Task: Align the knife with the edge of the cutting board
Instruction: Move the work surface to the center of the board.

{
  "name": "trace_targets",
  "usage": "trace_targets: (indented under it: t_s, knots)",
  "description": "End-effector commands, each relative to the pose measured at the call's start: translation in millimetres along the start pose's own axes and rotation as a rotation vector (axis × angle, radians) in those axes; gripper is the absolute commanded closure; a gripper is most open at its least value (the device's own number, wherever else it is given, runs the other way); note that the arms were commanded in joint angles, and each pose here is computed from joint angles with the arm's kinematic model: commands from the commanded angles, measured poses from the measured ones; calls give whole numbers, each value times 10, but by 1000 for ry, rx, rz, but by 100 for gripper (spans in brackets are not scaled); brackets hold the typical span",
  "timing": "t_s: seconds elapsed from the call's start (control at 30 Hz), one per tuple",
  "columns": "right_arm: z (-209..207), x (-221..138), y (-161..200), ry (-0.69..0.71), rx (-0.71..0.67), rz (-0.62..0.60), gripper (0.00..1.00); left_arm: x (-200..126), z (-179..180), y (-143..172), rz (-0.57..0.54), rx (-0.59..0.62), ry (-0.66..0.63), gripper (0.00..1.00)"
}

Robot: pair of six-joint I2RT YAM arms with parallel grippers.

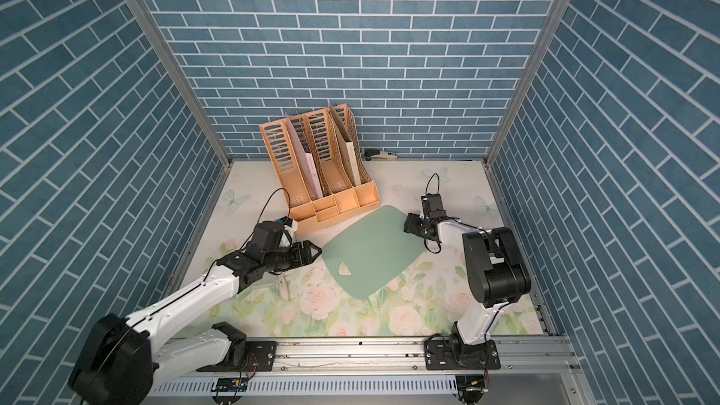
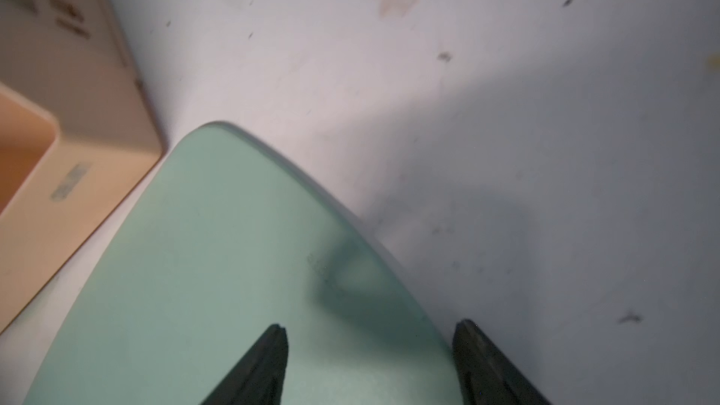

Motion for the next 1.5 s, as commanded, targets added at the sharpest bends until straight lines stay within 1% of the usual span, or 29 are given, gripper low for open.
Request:
trace_targets:
  t_s: [0.0,0.1,0.2,0.3,0.37,0.43,0.5,0.6,0.7,0.73,0.87,0.97,1.03,1.13,1.2,1.27,1.33,1.47]
  knots:
    - [310,88,786,-127,100,238,29,185,-135,-173,-29,36,21,22]
    - [505,64,1118,-151,103,271,30,358,-113,-409,-73,43,-58,20]
    - [698,6,1419,-192,99,292,30,487,-88,-618,-104,23,-79,20]
    - [916,-63,1696,-241,90,320,31,600,-3,-692,-100,11,-107,20]
    - [1055,-105,1826,-267,47,336,31,630,61,-729,-109,7,-123,20]
    - [1057,-131,1915,-228,27,338,31,654,126,-747,-99,-6,-126,20]
    - [996,-148,1960,-194,22,332,31,641,114,-742,-92,5,-113,21]
    - [898,-188,1921,-119,1,305,31,502,44,-707,-102,25,-75,22]
    - [927,-259,1774,-96,-42,266,31,238,-26,-671,-144,33,-52,21]
    - [940,-281,1691,-82,-59,237,31,143,-13,-631,-152,20,-64,20]
    - [1041,-362,1484,-82,-101,192,30,-191,242,-377,-190,-80,-175,19]
    - [1093,-368,1408,-85,-108,184,30,-432,477,-168,-242,-155,-284,15]
    - [1129,-353,1378,-93,-110,185,30,-534,596,-22,-251,-216,-302,11]
    - [1163,-319,1361,-100,-107,192,29,-560,741,230,-225,-277,-295,6]
    - [1170,-287,1359,-93,-100,198,28,-550,875,367,-212,-294,-327,1]
    - [1182,-254,1350,-84,-93,208,26,-497,1039,477,-198,-309,-361,1]
    - [1205,-223,1341,-86,-96,216,25,-405,1132,553,-172,-324,-356,0]
    - [1248,-175,1353,-114,-95,226,24,-263,1165,575,-155,-316,-344,0]
Point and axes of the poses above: each gripper's point midway between its finger pads, its own x axis out along the fingers, its own z axis along the line the jaws close on, y = z × x, the point moved 5 cm from there along -x, back along the fingers, and after that the axes turned 15 degrees about -x, right-handed, at the moved point
